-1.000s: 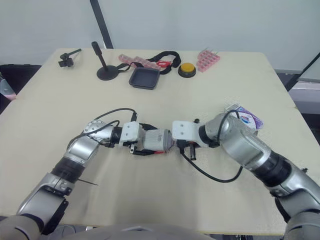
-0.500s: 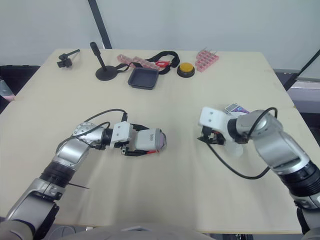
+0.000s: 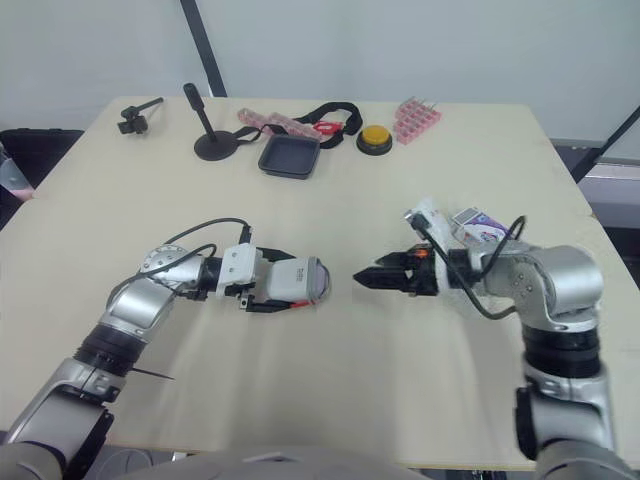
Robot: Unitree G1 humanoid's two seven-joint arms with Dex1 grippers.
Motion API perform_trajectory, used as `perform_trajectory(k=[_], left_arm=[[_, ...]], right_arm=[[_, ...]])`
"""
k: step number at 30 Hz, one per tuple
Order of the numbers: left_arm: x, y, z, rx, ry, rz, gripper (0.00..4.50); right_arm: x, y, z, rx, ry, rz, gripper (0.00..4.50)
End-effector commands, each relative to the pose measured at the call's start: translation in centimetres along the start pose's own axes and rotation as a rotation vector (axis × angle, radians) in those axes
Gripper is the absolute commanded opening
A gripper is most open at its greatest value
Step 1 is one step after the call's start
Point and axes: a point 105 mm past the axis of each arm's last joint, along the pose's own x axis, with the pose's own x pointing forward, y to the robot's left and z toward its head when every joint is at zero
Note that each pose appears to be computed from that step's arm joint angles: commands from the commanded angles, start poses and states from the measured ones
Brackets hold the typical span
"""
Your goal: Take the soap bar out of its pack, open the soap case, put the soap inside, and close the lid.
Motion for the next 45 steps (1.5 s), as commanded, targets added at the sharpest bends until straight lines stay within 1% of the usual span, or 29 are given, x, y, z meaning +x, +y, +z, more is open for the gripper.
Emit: perform_trajectory(k=[1,5,9,17,22,33,38,43,44,45], left_arm=[[-0.7,0.8,1.3,0.042,-0.030,0.037,3.48],[-1.0,0.9,1.4,0.041,-0.031,0.046,3.48],[-0.8,0.4,1.4,0.033,-0.034,0.038,3.48],[-0.7,0.3,2.0,0.037,-0.046,0.033,3.48],[-0.5,0.3,2.4,0.043,-0.054,0.031,3.48],[-0.1,0.1,2.7,0.039,-0.061,0.016,3.48],[0.2,0.4,3.1,0.052,-0.070,0.011,3.48],[0.1,0.4,2.9,0.054,-0.064,0.011,3.48],[0.1,0.4,2.9,0.052,-0.063,0.012,3.48],[0.1,0.4,2.9,0.053,-0.062,0.013,3.48]], right_arm=[[1.1,0.4,-0.7,0.086,-0.015,0.053,4.46],[2.1,1.3,-0.9,0.142,-0.037,0.113,4.46],[3.3,2.1,-1.3,0.170,-0.026,0.145,4.46],[4.6,2.1,-2.3,0.210,0.019,0.123,4.46],[5.4,2.4,-2.2,0.221,0.029,0.134,4.46],[5.8,2.7,-1.3,0.254,-0.003,0.172,4.46],[6.0,2.9,-1.1,0.263,-0.013,0.182,4.46],[6.1,3.2,-0.9,0.264,-0.023,0.199,4.46],[6.2,3.2,-0.9,0.265,-0.024,0.201,4.05],[6.2,3.2,-1.0,0.267,-0.024,0.198,3.93]])
